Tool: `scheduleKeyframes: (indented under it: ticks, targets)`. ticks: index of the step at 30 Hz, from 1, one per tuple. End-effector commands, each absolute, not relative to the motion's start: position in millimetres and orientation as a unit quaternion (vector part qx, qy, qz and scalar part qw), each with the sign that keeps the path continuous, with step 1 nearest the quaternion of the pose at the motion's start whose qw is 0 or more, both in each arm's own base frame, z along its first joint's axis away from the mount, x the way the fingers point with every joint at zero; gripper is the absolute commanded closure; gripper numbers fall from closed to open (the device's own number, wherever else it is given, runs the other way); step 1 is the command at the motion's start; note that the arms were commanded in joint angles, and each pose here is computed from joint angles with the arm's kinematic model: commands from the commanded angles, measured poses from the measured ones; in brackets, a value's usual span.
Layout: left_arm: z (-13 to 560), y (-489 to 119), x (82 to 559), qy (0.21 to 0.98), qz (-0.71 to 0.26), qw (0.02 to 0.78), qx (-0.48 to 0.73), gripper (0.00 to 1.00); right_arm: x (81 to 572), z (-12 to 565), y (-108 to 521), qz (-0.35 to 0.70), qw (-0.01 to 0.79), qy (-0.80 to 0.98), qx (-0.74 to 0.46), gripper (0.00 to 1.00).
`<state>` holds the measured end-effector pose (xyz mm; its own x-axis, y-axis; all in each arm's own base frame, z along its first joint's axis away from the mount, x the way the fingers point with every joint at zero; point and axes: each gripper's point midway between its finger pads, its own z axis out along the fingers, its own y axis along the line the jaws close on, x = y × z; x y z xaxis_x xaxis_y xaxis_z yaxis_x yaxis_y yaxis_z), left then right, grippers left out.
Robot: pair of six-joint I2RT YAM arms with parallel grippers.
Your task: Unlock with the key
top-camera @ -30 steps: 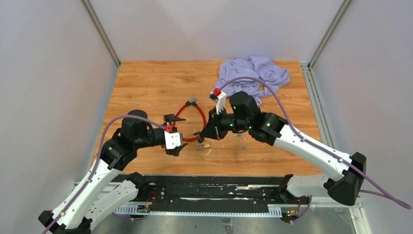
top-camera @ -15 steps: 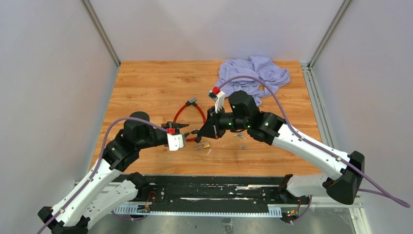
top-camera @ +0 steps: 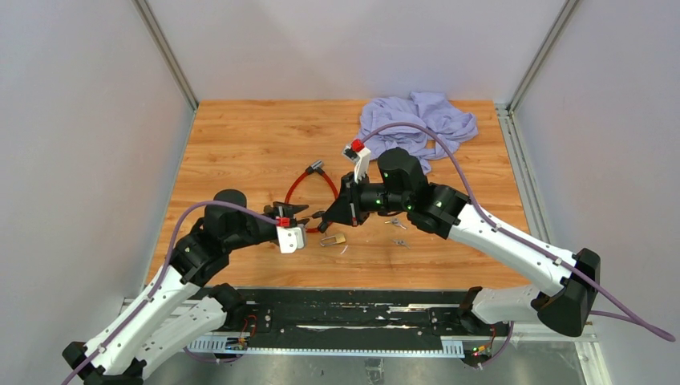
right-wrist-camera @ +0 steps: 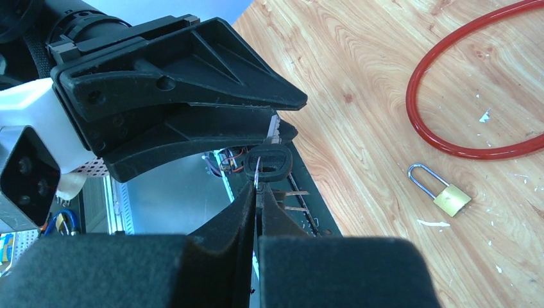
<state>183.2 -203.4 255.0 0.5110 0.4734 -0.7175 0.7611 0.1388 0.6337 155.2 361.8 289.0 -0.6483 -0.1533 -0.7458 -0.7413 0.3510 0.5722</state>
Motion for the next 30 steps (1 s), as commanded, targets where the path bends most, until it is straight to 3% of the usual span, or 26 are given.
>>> scheduleKeyframes:
  ticks: [1,8,11,14,17,19,25,30]
  targets:
    - [269,-203,192,0.459,-0.090,0.619,0.631,0.65,147,301,368,0.509,0.301,0.749,-0.297,1.00]
    - [278,-196,202,0.423,-0.028,0.648,0.632,0.89,147,299,368,0.510,0.298,0.752,-0.293,0.99]
    - [289,-193,206,0.394,0.007,0.669,0.630,0.99,146,300,368,0.512,0.296,0.751,-0.293,0.89]
    - [299,-191,207,0.347,0.049,0.687,0.637,1.00,146,302,367,0.514,0.299,0.750,-0.291,0.72]
    - [303,-192,202,0.276,0.098,0.699,0.652,1.00,148,308,363,0.513,0.312,0.748,-0.283,0.48]
    - [304,-195,195,0.201,0.145,0.706,0.664,1.00,150,315,358,0.516,0.322,0.744,-0.278,0.40]
    - [313,-208,167,-0.009,0.261,0.699,0.666,1.00,154,327,352,0.535,0.325,0.731,-0.273,0.34]
    - [315,-214,156,-0.084,0.298,0.685,0.660,1.00,138,314,366,0.573,0.269,0.715,-0.297,0.37]
